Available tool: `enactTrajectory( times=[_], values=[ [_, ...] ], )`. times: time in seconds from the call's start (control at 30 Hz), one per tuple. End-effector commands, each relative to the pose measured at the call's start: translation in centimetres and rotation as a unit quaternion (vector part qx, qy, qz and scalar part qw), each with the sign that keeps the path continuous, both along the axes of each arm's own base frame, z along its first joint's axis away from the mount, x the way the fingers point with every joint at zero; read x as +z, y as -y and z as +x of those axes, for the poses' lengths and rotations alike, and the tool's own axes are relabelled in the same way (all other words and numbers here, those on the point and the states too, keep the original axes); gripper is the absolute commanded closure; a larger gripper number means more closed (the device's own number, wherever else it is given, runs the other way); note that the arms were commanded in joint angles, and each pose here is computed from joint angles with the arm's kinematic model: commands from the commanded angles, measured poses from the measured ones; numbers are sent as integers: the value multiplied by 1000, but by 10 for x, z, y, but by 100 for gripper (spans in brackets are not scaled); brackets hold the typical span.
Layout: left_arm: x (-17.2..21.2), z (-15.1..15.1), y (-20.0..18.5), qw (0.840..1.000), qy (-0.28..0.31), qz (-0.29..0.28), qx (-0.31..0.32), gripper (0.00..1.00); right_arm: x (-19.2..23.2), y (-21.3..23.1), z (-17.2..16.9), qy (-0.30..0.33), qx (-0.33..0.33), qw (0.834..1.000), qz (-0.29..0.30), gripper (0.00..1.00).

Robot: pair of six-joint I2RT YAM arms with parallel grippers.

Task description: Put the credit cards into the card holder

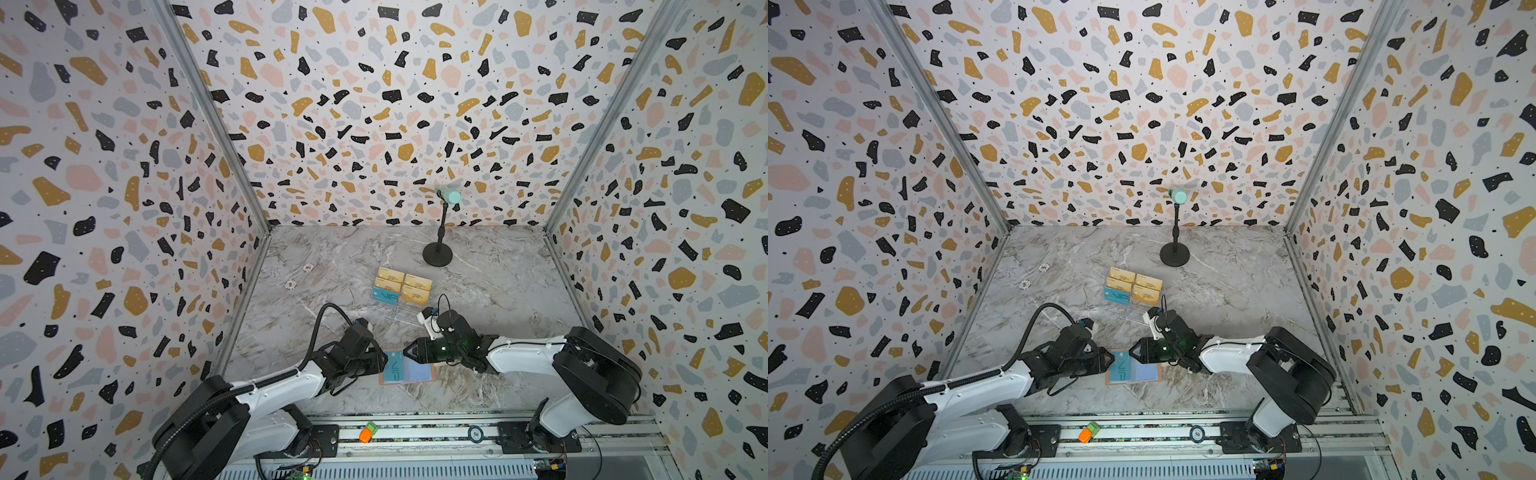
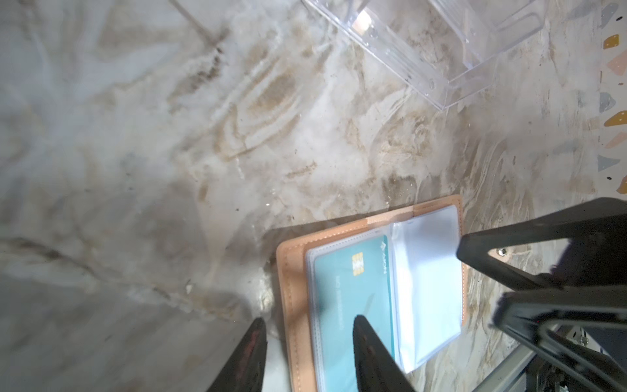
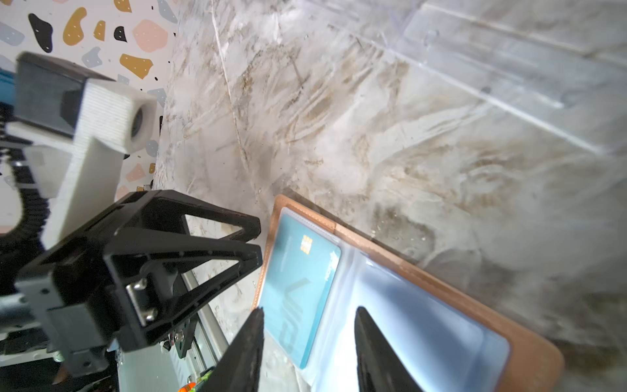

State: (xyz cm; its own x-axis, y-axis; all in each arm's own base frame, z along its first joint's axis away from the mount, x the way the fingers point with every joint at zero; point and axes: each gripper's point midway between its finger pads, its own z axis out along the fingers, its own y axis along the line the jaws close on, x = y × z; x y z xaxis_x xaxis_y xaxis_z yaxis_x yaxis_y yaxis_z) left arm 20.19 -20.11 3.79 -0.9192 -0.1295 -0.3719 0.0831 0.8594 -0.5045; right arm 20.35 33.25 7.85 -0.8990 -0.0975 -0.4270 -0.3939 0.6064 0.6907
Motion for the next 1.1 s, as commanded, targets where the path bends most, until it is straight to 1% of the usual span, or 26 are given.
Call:
enactTrajectory(
  times=[0.0,0.07,0.13,0.2,0.27,0.37,0.5,0.63,0.7,0.83,0.97,1.07],
  values=[
    [8,5,-8,1000,7,25,5,53,11,15,5,15,3,1000,-6,55],
    [7,4,-8,1000,-2,19,14,53,13,24,9,7,8,1000,8,57],
    [6,1,-5,1000,-13,6,16,53,14,30,14,17,14,1000,-7,59],
    [3,-2,-7,1000,-21,9,18,53,13,31,16,28,22,999,-23,61],
    [3,-4,-9,999,-28,9,26,53,13,29,14,28,32,999,-20,65],
    [7,-4,-7,999,-29,-5,31,52,12,29,12,33,32,999,-15,67],
    [12,-2,-4,999,-29,-2,23,53,8,34,9,30,28,999,-23,70],
    [15,-2,0,999,-36,12,6,56,2,38,2,25,26,998,-43,71],
    [21,-2,8,999,-36,7,-8,57,-2,39,-2,22,27,998,-50,71],
    [35,-5,37,998,-25,-38,-39,59,-11,34,-13,15,34,998,-60,73],
    [30,-7,50,997,-27,-46,-55,62,-16,30,-18,11,36,997,-63,75],
    [32,-10,70,994,-29,-73,-79,64,-22,32,-20,5,32,997,-69,78]
  ],
)
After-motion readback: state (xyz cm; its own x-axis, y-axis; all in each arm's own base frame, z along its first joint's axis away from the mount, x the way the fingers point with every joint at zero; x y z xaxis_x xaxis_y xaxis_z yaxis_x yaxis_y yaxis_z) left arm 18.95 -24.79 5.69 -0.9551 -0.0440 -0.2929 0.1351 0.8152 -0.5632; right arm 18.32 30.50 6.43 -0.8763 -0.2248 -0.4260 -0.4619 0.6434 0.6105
